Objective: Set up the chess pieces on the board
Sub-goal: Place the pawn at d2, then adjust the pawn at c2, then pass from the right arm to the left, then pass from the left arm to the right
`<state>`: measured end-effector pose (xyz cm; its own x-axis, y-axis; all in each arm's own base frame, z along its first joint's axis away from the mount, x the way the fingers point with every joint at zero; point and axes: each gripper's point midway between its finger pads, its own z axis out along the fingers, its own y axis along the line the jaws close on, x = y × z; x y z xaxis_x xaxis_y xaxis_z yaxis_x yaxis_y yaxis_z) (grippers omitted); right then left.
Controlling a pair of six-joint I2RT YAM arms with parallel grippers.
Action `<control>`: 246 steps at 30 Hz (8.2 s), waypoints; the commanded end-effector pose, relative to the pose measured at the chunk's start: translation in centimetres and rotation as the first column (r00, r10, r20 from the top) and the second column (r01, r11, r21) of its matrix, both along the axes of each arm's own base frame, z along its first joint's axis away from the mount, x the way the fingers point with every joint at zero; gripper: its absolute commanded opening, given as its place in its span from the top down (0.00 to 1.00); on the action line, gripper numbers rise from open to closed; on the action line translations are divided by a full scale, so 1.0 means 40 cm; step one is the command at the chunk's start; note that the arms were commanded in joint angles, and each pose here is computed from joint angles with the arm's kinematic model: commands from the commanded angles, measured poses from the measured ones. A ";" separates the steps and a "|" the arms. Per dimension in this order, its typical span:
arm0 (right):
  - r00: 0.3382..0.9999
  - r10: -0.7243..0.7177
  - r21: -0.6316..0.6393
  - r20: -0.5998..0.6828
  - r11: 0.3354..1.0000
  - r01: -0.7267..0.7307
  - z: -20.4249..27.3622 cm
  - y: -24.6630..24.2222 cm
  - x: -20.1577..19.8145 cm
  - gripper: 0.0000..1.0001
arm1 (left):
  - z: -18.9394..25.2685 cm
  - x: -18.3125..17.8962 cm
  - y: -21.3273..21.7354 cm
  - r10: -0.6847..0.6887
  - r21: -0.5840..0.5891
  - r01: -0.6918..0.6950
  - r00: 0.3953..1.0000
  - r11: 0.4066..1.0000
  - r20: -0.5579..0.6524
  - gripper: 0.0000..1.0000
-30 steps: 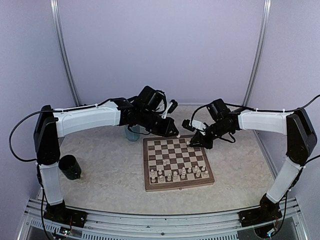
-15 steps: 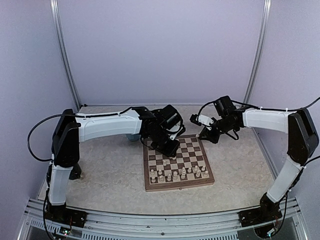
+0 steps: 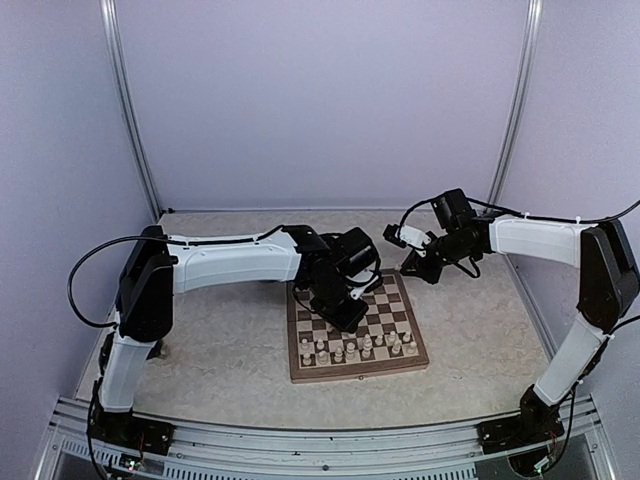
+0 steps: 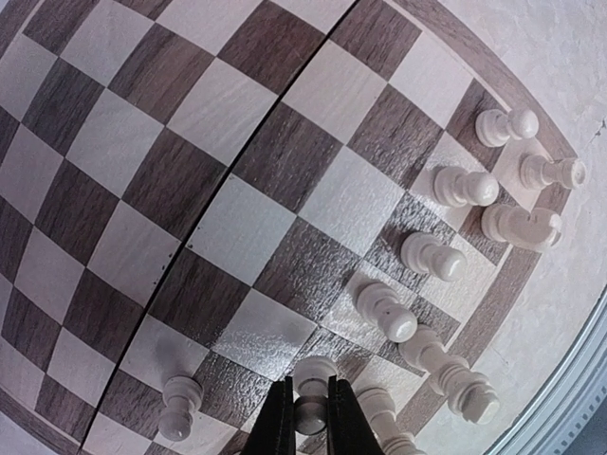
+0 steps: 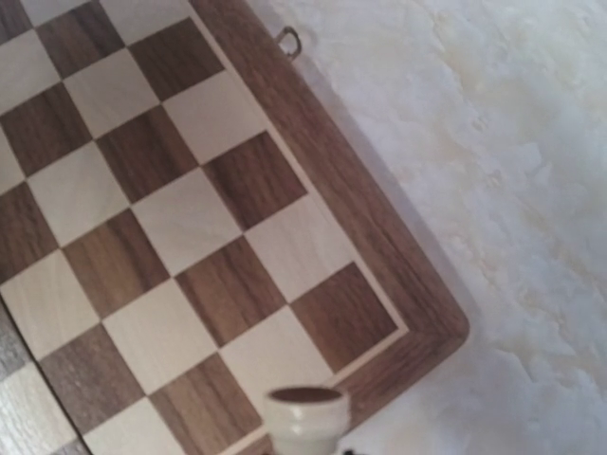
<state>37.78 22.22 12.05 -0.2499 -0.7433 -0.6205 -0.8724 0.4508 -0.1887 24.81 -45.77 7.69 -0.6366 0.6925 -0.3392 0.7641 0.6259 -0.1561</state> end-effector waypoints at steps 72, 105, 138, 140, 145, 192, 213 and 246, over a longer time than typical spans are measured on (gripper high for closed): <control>1.000 -0.010 0.012 0.012 1.000 0.010 0.016 -0.009 0.008 0.96 | -0.059 0.071 0.114 0.102 0.126 -0.107 0.994 0.986 0.049 0.68; 1.000 -0.007 0.018 0.006 1.000 0.006 0.017 -0.006 0.006 0.96 | -0.036 -0.052 0.082 0.042 0.093 -0.036 0.997 0.995 -0.058 0.97; 0.988 0.155 0.215 0.015 0.964 -0.155 0.234 0.102 -0.058 0.94 | 0.403 0.190 0.046 0.098 -0.356 0.011 0.953 0.934 0.287 0.57; 0.983 0.182 0.210 0.029 0.960 -0.184 0.258 0.130 -0.069 0.94 | 0.458 0.204 0.033 0.128 -0.492 0.037 0.946 0.870 0.297 0.56; 0.970 0.239 0.195 0.049 0.950 -0.244 0.288 0.193 -0.103 0.94 | 0.534 0.179 0.031 0.124 -0.760 0.048 0.978 0.648 0.168 0.55; 0.953 0.283 0.300 0.104 0.905 -0.301 0.421 0.226 -0.172 0.62 | 0.463 0.124 0.008 -0.007 -0.847 -0.042 0.999 0.530 -0.054 0.91; 0.870 0.393 0.821 -0.298 0.570 0.023 0.535 0.164 -0.175 0.56 | 0.648 0.141 -0.027 0.258 -0.986 -0.018 0.966 0.164 0.025 0.91; 0.847 0.441 0.857 -0.297 0.514 0.033 0.549 0.147 -0.184 0.67 | 0.626 0.132 -0.070 0.241 -0.989 -0.053 0.970 0.139 -0.018 0.93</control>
